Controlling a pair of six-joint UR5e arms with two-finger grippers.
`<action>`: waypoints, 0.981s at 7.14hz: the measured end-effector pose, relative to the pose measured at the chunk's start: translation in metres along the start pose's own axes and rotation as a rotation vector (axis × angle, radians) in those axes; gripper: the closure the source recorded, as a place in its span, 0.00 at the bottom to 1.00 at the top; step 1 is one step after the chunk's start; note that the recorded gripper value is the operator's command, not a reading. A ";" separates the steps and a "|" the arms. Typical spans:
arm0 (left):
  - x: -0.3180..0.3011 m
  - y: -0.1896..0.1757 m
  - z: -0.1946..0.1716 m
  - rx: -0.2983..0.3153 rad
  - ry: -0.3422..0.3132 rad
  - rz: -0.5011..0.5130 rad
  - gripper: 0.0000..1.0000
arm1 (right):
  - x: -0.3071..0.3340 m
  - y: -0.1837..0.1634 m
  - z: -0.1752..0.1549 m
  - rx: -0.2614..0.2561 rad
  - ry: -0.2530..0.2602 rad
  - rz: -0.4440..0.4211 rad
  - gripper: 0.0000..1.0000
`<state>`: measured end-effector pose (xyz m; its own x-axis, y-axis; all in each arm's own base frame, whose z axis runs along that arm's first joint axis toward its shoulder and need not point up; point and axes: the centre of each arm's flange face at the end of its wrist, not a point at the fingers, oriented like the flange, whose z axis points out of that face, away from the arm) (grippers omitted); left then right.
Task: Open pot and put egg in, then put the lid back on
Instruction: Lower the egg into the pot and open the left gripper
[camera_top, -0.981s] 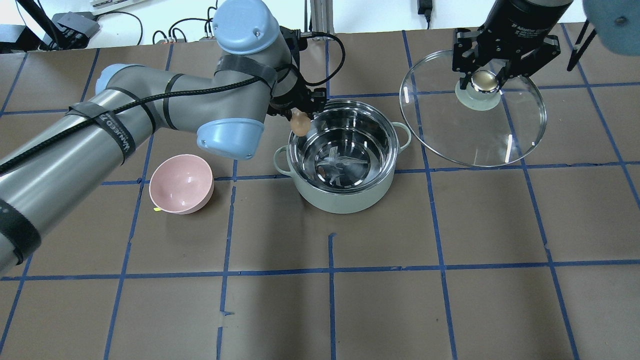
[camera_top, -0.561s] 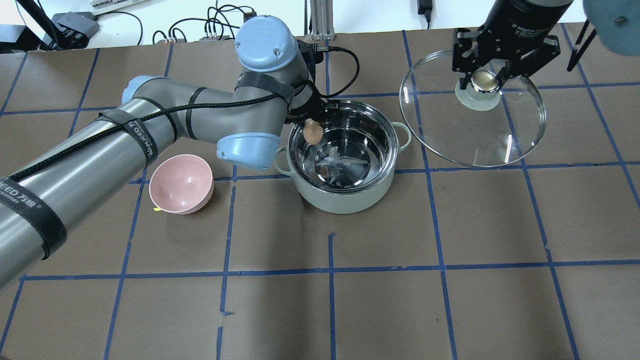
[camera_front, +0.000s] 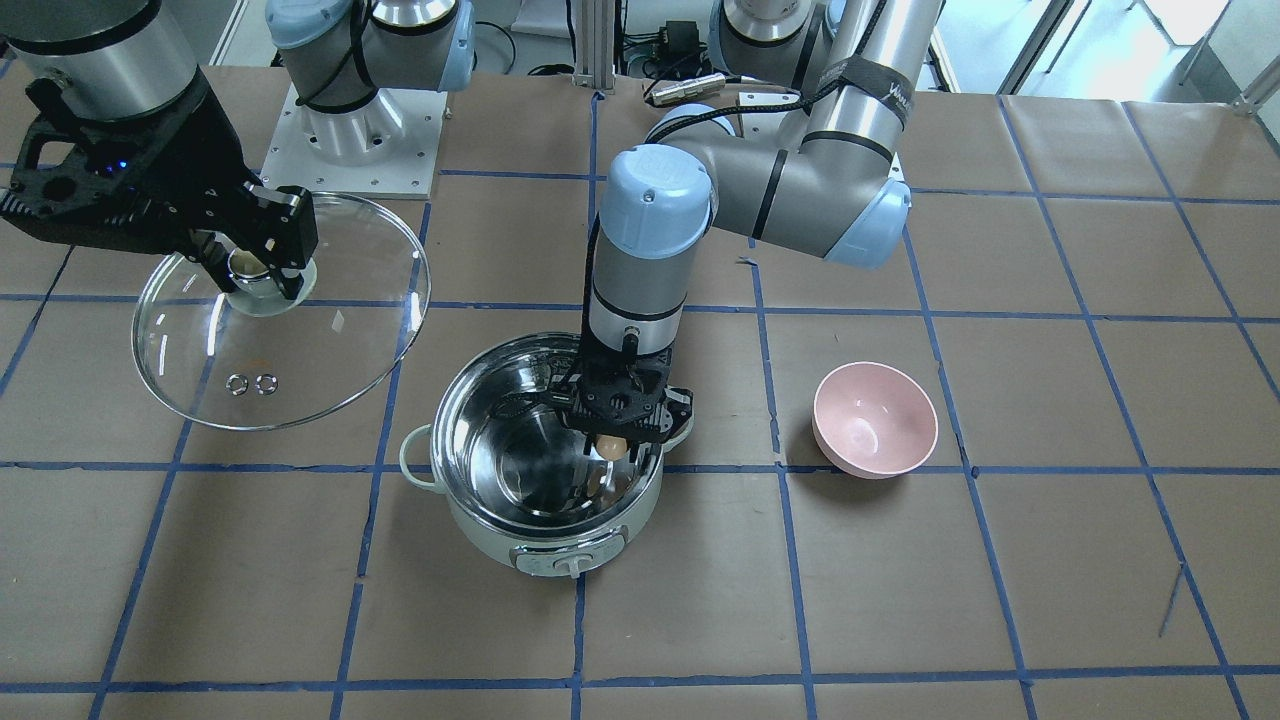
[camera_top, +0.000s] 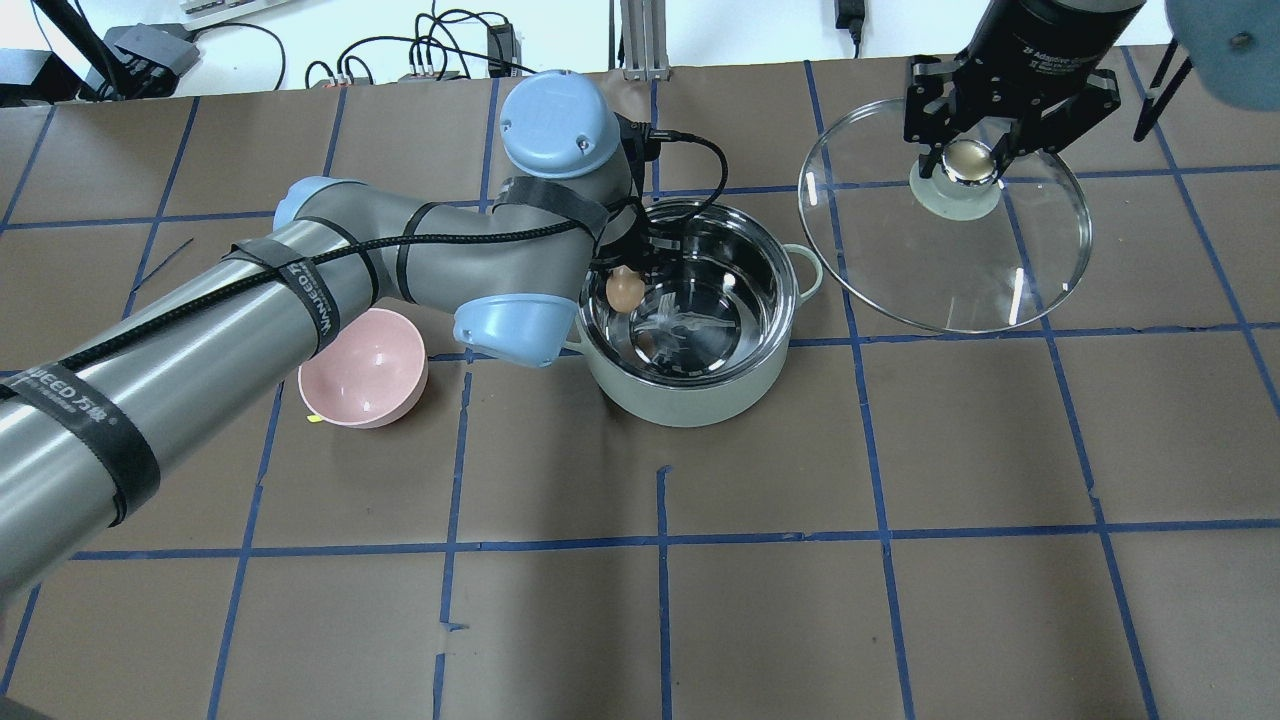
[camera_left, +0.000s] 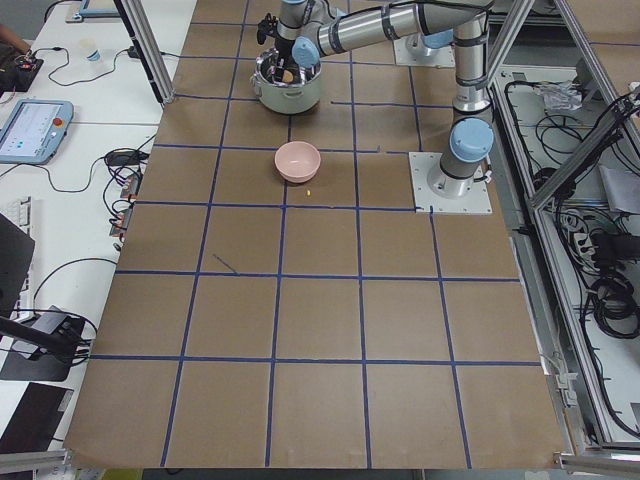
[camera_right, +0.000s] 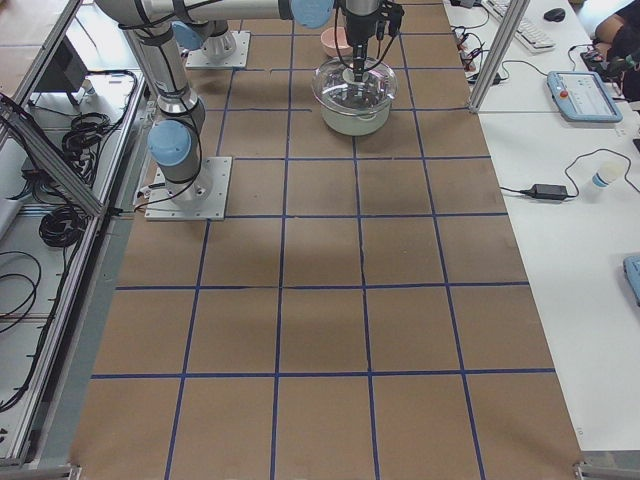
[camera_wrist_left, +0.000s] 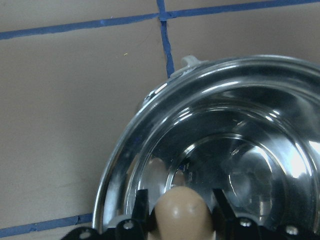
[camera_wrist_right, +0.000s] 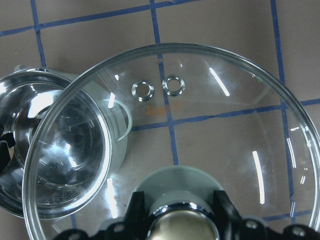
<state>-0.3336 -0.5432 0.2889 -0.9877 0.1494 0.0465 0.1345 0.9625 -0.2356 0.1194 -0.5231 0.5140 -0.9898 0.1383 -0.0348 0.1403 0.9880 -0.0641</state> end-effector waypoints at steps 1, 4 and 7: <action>-0.001 0.002 0.002 -0.002 -0.006 0.002 0.76 | 0.000 0.000 0.000 0.001 0.000 0.000 0.93; 0.000 -0.001 0.002 0.010 -0.007 0.014 0.76 | -0.001 0.001 0.001 -0.002 0.001 -0.004 0.94; 0.003 -0.007 0.009 0.045 0.002 0.021 0.64 | -0.003 0.000 0.000 0.000 0.004 -0.013 0.94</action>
<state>-0.3381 -0.5514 0.2816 -0.9845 0.1700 0.0434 0.1514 0.9481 -0.2797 0.1227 -0.5232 0.5139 -0.9916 0.1258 -0.0303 0.1276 0.9897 -0.0648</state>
